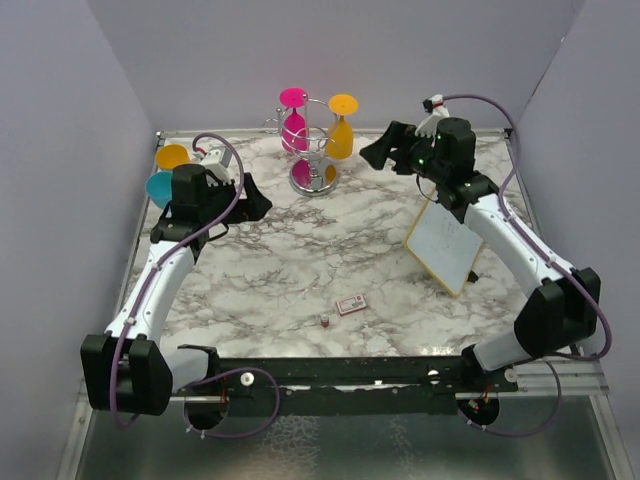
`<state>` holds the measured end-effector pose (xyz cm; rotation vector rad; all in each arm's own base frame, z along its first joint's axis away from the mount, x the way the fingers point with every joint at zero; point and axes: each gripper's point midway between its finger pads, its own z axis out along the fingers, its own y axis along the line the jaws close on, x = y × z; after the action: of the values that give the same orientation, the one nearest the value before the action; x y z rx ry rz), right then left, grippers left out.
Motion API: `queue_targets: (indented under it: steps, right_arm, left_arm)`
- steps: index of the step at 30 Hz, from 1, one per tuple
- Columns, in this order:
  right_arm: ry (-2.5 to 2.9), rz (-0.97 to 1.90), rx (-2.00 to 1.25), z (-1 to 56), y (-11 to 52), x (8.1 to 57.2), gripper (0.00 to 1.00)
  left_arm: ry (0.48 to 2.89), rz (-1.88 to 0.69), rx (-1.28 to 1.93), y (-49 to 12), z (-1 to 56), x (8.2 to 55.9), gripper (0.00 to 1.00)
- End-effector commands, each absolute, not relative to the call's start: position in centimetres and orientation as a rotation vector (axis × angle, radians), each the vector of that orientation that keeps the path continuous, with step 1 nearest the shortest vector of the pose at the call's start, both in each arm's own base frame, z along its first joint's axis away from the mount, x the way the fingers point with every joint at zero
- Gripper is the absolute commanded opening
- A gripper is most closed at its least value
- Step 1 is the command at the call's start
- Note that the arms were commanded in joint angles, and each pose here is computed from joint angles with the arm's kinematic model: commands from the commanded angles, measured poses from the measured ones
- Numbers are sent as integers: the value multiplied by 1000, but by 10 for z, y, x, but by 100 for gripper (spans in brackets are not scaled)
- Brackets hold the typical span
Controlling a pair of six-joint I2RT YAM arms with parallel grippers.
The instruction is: Take the wine glass off the wine glass rack
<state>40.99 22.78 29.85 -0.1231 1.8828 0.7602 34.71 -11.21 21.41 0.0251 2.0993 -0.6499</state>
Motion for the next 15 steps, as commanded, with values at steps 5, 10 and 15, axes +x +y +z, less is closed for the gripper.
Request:
queue_targets:
  steps: [5, 10, 15]
  right_arm:
    - [1777, 1295, 138, 334, 252, 466, 87]
    - [1716, 1395, 243, 331, 256, 507, 77]
    - [1716, 1409, 329, 315, 256, 546, 72]
  left_arm:
    - [2019, -681, 119, -127, 237, 340, 89]
    - [2026, -687, 135, -131, 236, 338, 89]
    - [2036, -689, 152, -137, 234, 336, 89]
